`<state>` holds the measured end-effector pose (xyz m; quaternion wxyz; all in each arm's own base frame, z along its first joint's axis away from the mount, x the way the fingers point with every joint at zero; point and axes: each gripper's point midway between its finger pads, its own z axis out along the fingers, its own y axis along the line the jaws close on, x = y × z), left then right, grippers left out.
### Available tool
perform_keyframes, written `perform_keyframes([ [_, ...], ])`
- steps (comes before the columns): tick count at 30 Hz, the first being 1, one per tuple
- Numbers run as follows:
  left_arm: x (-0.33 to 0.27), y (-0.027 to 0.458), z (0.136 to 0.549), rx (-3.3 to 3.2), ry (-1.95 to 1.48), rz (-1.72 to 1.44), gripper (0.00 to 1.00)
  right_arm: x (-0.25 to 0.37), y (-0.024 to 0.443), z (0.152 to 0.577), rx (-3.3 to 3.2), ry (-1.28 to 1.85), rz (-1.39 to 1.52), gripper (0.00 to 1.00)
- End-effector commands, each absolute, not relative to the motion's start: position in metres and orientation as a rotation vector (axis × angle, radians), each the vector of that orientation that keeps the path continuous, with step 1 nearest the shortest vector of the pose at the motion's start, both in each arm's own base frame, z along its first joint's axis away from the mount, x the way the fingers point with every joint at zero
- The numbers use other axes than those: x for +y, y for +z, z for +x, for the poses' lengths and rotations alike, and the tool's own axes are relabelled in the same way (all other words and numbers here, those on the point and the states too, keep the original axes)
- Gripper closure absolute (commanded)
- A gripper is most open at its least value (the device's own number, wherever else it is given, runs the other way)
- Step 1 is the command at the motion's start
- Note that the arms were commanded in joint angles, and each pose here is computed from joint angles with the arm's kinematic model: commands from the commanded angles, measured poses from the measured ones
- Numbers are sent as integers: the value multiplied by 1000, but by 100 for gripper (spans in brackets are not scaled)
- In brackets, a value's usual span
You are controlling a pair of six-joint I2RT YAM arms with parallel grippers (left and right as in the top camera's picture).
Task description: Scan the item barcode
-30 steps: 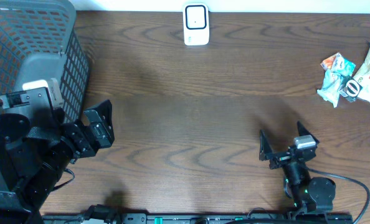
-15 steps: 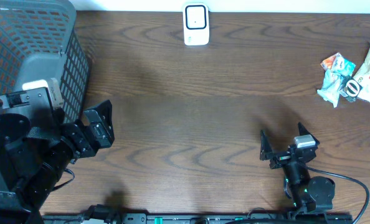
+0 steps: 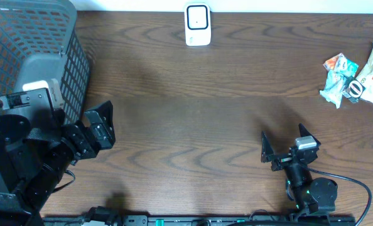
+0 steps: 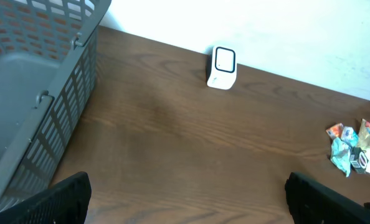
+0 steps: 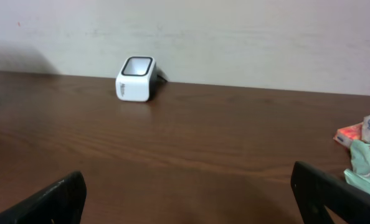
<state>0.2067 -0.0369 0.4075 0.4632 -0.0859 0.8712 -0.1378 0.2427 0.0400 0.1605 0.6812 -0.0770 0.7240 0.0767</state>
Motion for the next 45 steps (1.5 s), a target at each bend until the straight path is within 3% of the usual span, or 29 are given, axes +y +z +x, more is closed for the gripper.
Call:
perform_keyframes([
  [1,-34,410,206,2133,-329,-232,2,37,160,243,1623,131,-187,1],
  [45,-34,410,206,2133,-329,-232,2,10,156,246,1650,40,-27,1],
])
